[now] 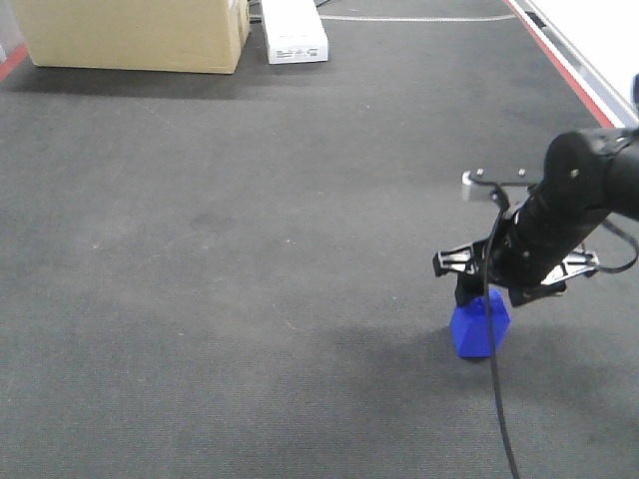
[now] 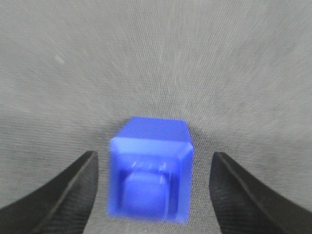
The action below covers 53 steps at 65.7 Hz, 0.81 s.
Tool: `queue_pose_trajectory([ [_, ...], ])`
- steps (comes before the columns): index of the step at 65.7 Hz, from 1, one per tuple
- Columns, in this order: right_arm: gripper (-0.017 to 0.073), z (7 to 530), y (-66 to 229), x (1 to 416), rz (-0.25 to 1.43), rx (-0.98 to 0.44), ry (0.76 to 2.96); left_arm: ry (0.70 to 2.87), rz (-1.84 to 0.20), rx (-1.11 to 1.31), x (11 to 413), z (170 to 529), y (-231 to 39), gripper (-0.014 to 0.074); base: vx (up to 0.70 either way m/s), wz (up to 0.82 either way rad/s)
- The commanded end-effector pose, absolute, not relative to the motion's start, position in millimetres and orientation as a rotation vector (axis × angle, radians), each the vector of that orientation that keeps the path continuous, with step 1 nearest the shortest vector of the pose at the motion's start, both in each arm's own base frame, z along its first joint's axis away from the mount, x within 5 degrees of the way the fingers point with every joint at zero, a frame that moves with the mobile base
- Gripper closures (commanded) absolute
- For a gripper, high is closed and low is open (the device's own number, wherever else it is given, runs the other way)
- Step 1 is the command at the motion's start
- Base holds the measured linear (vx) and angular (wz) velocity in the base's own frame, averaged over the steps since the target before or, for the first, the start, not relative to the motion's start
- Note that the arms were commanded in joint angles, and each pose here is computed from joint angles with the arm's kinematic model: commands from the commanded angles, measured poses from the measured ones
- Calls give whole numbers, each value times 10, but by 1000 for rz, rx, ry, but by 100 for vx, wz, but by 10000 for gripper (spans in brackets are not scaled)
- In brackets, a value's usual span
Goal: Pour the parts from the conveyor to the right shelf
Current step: 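Lower the right gripper over the blue block and close on it, then lift the blue block off the belt with the right gripper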
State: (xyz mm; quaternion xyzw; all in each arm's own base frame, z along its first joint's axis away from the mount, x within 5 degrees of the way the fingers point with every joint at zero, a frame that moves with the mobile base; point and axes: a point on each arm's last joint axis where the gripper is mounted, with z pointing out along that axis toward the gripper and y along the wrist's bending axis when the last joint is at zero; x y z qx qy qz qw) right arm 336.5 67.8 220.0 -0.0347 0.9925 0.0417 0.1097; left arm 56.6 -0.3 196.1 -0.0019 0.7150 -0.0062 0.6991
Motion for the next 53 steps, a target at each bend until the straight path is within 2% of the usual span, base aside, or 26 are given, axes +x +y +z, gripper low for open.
queue_pose_trajectory([
  [1, 83, 2345, 685, 3404, 129, -130, 2860, 1489, -31, -9, 545, 2099, -7, 600, 0, 0],
  [14, 123, 2262, 695, 3415, 131, -173, 2891, 1489, -31, -9, 545, 2099, -7, 600, 0, 0],
  [42, 566, 2432, 637, 3367, 172, -115, 2823, 1489, -31, -9, 545, 2099, -7, 600, 0, 0],
  [53, 568, 2712, 383, 3103, 161, -27, 2673, 1489, -31, -9, 545, 2099, -7, 600, 0, 0],
])
